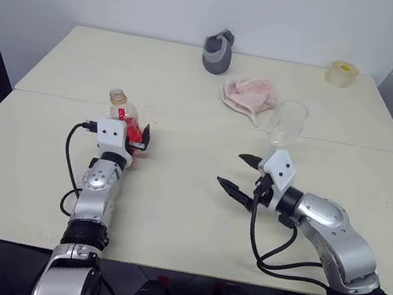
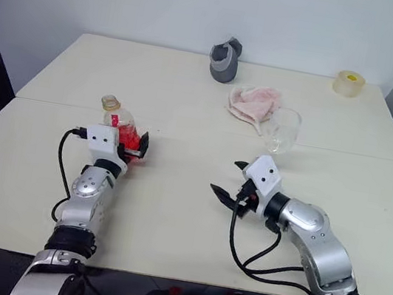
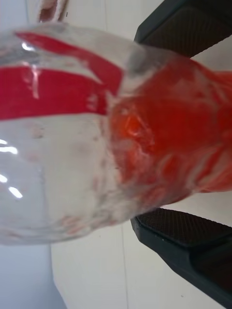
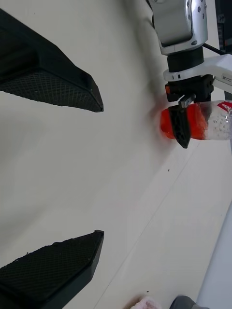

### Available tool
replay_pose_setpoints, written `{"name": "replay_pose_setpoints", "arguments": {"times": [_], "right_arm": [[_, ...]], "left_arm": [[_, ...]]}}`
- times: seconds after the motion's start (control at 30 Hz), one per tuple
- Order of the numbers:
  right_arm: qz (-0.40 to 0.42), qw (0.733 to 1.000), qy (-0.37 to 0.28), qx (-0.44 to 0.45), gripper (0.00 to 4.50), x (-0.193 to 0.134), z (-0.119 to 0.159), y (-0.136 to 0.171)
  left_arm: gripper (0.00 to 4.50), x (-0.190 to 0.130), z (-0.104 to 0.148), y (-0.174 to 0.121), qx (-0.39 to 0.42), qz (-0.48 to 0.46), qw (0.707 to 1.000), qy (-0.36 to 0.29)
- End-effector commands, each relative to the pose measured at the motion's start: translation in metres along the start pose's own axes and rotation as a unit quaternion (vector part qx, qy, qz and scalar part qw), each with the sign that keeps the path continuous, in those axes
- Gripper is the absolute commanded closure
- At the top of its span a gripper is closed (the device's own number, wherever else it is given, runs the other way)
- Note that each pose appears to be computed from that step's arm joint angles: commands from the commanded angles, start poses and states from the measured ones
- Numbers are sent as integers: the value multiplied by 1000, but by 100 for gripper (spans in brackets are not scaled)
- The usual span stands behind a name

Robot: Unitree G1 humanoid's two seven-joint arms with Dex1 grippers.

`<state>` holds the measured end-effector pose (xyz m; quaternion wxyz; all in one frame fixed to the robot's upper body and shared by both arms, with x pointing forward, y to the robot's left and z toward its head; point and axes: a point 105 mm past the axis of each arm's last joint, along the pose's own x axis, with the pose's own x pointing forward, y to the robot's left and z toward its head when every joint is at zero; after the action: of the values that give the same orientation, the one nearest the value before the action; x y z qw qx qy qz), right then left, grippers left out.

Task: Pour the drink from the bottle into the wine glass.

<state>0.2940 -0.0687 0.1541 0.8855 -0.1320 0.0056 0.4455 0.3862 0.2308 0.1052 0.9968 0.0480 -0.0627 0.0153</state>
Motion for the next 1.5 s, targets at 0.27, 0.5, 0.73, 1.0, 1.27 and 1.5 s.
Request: {"name": "replay_pose_setpoints", "arguments": {"times": [0.27, 0.5, 0.73, 1.0, 1.27, 1.5], "right_arm": [[-5, 1000, -16, -3, 29, -5, 5, 2], [-7, 1000, -7, 3, 29, -7, -4, 5], [-50, 998, 21, 28, 29, -15, -24, -5], [-214, 969, 77, 92, 29, -30, -68, -41], [-318, 942, 61, 92, 29, -28, -71, -83], [-347, 932, 29, 97, 29, -12, -58, -103]], "left_arm": [[1, -29, 3, -14, -24, -18, 1000, 10], [1, -46, -1, -24, -24, -29, 999, 25], [1, -66, -1, -37, -31, -50, 997, 42], [1, -121, 8, -84, -12, -265, 961, 75], [1, -139, 27, -95, -1, -363, 929, 76], [1, -129, 28, -94, -2, -362, 929, 73]]}}
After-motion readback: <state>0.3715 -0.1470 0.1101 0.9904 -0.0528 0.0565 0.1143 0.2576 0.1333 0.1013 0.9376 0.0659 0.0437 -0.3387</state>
